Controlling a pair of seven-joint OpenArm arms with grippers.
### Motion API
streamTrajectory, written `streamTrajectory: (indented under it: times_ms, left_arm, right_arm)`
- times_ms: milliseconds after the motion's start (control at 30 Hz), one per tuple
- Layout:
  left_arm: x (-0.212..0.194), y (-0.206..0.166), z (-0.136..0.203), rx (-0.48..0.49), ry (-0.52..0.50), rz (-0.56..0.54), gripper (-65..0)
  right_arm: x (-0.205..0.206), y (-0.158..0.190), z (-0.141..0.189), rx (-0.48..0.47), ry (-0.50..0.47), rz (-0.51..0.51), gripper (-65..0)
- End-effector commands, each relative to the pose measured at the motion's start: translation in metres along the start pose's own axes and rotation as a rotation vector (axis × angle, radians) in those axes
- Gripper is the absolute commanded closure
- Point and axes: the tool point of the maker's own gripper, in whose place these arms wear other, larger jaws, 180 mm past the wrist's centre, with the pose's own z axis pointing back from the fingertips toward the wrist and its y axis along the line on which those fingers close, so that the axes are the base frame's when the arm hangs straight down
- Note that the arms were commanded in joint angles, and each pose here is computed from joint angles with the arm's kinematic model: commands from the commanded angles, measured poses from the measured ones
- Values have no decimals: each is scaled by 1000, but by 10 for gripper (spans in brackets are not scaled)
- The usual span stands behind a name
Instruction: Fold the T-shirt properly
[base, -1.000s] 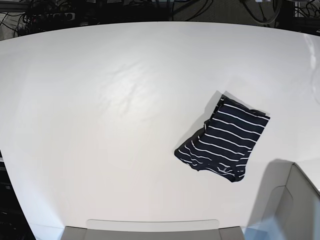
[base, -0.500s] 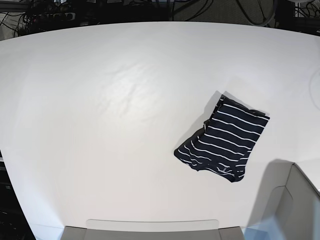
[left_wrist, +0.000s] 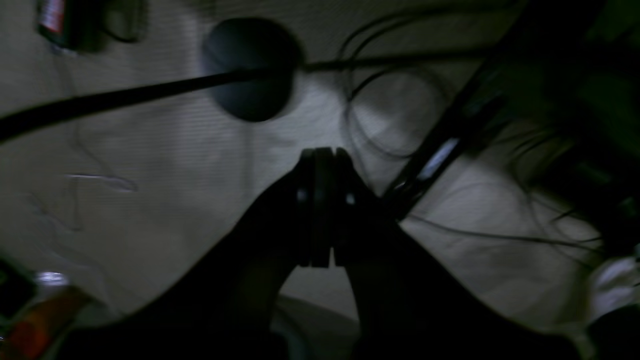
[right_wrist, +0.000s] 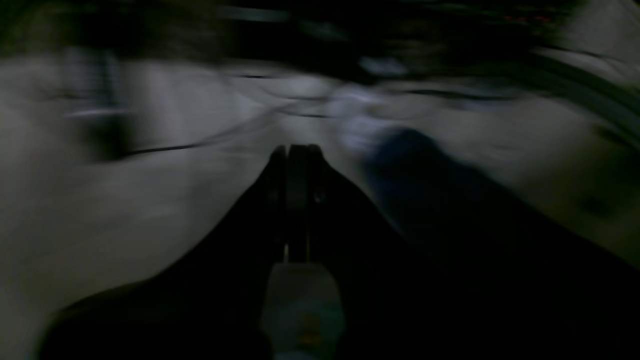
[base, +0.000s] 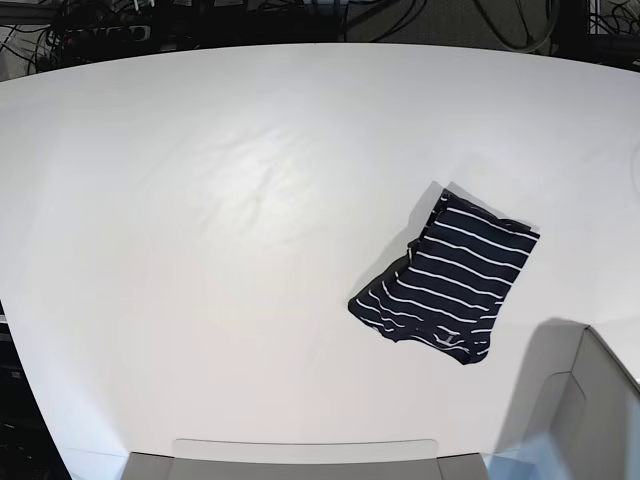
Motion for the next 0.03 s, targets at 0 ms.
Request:
streamTrajectory:
  times_ms: [0]
  left_arm:
    - [-8,-6,1,-14,21,-21,0]
  right_arm:
    - [-1,-24,1,-90,-6,18,0]
